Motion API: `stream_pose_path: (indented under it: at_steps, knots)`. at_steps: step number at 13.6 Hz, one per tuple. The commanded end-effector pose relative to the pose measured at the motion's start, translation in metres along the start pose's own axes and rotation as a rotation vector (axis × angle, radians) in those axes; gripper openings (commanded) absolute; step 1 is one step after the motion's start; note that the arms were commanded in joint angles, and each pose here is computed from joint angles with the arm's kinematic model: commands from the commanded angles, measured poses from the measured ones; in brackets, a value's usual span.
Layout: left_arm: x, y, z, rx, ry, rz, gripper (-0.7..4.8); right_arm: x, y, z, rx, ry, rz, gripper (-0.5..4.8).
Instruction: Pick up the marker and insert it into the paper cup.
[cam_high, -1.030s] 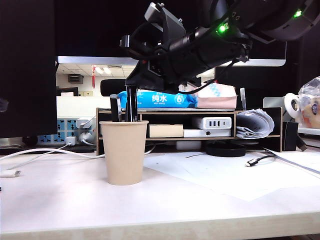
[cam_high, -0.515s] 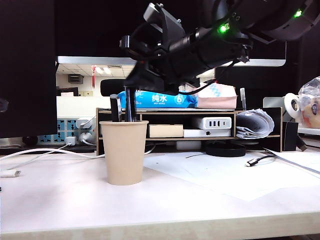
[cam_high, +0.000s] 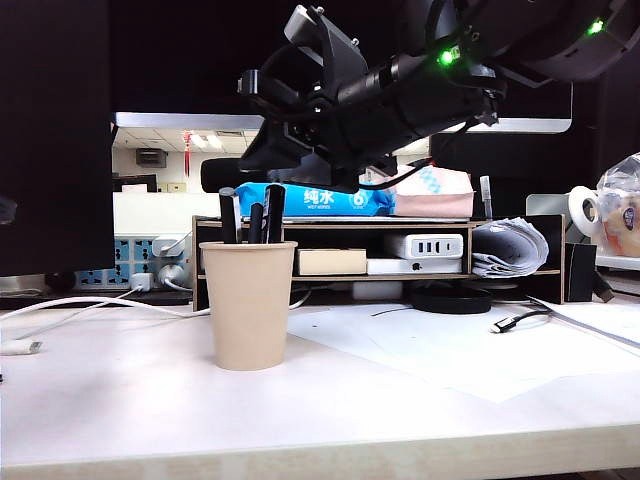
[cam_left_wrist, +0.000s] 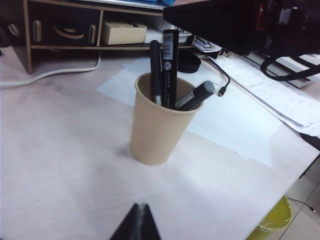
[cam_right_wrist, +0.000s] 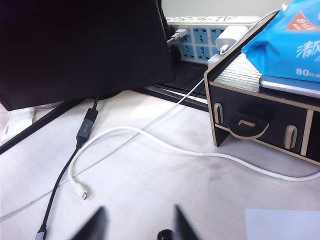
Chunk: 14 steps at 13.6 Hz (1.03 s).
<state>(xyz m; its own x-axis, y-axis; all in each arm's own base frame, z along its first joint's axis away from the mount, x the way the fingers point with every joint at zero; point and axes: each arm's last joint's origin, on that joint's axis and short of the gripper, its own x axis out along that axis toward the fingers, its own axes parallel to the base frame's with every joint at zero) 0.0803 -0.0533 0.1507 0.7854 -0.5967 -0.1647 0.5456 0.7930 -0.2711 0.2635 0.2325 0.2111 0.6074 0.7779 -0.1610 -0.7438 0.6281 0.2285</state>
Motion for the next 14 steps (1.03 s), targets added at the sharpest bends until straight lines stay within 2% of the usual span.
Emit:
stream_pose_path:
  at_steps: [1, 4, 6, 7, 9, 10, 12, 14]
  knots:
    - [0.000, 0.000, -0.002, -0.003, 0.013, 0.003, -0.05, -0.006, 0.004, 0.014, -0.011, -0.048, 0.012, 1.83]
    - [0.000, 0.000, -0.002, 0.000, 0.013, 0.003, -0.05, -0.025, 0.009, 0.040, -0.080, -0.123, -0.040, 1.69]
    - [0.000, 0.000, -0.002, 0.000, 0.013, 0.003, -0.05, -0.042, 0.010, 0.055, -0.088, -0.127, -0.073, 0.76]
    - [0.000, 0.000, -0.002, 0.000, 0.013, 0.003, -0.05, -0.060, 0.011, 0.066, -0.083, -0.107, -0.132, 0.08]
    - [0.000, 0.000, -0.002, 0.000, 0.013, 0.003, -0.05, -0.090, 0.015, 0.073, -0.145, -0.023, -0.266, 0.06]
    - [0.000, 0.000, -0.002, 0.000, 0.013, 0.003, -0.05, -0.099, 0.016, 0.072, -0.155, 0.009, -0.293, 0.05]
    - [0.000, 0.000, -0.002, -0.001, 0.013, 0.003, -0.05, -0.128, 0.020, 0.052, -0.151, 0.054, -0.296, -0.01]
    - [0.000, 0.000, -0.002, 0.000, 0.013, 0.003, -0.05, -0.149, 0.023, 0.033, -0.111, 0.041, -0.291, -0.01]
